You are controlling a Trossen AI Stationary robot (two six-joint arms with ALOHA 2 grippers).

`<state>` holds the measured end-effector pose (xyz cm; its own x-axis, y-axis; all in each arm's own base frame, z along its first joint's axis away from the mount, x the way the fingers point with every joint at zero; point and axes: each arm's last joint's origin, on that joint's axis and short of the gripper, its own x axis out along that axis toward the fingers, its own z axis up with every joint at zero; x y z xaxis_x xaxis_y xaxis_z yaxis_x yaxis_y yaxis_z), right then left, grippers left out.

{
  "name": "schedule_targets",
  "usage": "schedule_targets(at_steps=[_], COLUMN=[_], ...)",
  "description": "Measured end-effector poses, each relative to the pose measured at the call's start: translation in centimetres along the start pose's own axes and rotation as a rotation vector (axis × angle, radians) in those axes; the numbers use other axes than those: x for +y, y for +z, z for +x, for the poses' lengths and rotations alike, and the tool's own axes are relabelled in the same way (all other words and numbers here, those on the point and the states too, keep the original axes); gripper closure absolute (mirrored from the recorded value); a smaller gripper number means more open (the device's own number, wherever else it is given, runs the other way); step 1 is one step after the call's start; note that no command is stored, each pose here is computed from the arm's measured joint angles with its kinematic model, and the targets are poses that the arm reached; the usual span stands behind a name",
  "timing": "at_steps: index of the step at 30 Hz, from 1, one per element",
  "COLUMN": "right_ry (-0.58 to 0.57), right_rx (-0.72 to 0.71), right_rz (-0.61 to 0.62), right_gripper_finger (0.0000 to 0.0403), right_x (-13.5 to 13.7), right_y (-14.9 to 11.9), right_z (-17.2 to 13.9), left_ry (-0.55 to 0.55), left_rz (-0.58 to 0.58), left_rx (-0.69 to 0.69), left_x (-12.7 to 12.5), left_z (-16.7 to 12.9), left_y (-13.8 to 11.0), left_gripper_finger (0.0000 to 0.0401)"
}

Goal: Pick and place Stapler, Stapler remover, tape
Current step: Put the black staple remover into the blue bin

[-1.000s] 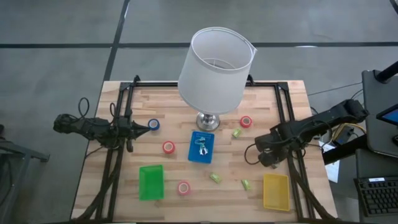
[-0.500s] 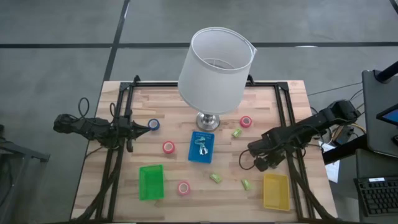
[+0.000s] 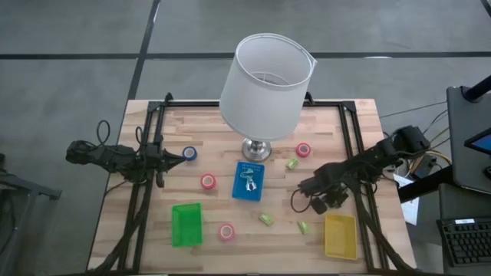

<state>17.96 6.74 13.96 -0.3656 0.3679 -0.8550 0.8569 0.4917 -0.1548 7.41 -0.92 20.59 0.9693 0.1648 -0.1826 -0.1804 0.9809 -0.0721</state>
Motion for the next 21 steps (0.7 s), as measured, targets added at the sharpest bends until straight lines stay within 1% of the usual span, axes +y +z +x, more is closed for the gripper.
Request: schedule_targets(at_steps=[6,10,13,18,21], right_ry=[-0.038,-0.039,-0.023,0.004,0.053], right_rx=[0.028,0.031,0.022,-0.008,-0.052], right_rz=[-0.048,-0.088,-0.114,-0.128,-0.139], right_gripper_finger=[0.0346,0.0369,0.039,0.0393,0.0394], right_x=[0.2,0.2,0.2,0.1,0.7], right_y=[0.3,0.3,0.2,0.0,-0.5], right_z=[0.5,0.6,0.4,-0.2,-1.4], left_ry=[0.0,0.0,0.0,0.0,0.0], left_rz=[0.0,0.0,0.0,0.0,0.0], left_rx=[-0.001,-0.001,0.0,-0.001,-0.001], left_x=[0.0,0.0,0.0,0.0,0.0], left_z=[0.0,0.0,0.0,0.0,0.0], left_y=[0.0,0.0,0.0,0.0,0.0], left_gripper_finger=[0.0378,0.0378,0.0378,0.0378,0.0378])
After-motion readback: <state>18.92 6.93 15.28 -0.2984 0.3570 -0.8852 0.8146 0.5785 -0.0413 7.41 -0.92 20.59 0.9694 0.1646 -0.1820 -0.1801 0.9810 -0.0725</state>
